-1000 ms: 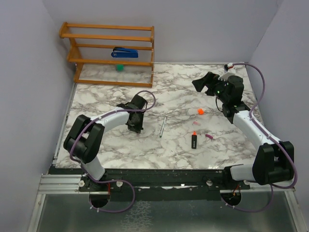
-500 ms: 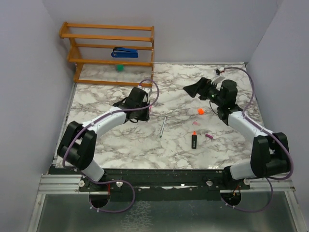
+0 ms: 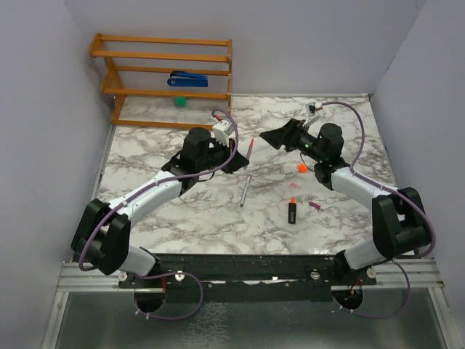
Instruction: Insert the pens into the pen caps
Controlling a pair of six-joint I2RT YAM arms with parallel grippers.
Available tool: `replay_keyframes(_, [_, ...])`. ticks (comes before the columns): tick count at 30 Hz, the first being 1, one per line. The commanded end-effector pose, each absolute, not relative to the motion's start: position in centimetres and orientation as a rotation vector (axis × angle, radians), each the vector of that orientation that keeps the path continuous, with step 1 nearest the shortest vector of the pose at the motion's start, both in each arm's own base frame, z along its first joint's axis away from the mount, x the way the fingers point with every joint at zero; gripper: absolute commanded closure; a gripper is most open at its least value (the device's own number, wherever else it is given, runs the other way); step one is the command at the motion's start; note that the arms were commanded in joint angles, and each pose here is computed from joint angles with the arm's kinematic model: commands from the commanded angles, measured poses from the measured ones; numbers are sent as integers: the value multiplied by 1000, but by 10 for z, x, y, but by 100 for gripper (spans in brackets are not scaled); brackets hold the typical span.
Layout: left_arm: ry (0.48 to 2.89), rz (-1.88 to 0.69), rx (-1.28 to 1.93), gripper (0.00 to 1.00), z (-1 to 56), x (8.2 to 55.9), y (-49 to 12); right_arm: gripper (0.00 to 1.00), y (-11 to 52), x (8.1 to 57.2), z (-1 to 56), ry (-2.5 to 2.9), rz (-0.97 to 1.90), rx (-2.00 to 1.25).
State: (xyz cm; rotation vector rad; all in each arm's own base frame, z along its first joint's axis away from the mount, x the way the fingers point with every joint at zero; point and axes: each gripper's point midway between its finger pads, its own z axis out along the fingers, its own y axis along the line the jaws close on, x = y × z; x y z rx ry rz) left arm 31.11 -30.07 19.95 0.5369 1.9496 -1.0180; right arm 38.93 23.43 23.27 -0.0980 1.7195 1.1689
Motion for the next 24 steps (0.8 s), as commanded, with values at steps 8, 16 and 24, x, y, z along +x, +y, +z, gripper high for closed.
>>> replay_keyframes(8, [1825,-1107,602,100,226,305,-330,34,259,374,247,1654,1260,-200])
replay_keyframes(16, [1846,-1081,586,100,221,313,-331,26,254,366,261,1579,1248,-199])
replay_keyframes(24, [1865,-1070,588,100,213,315,-332,22,252,360,270,1527,1248,-210])
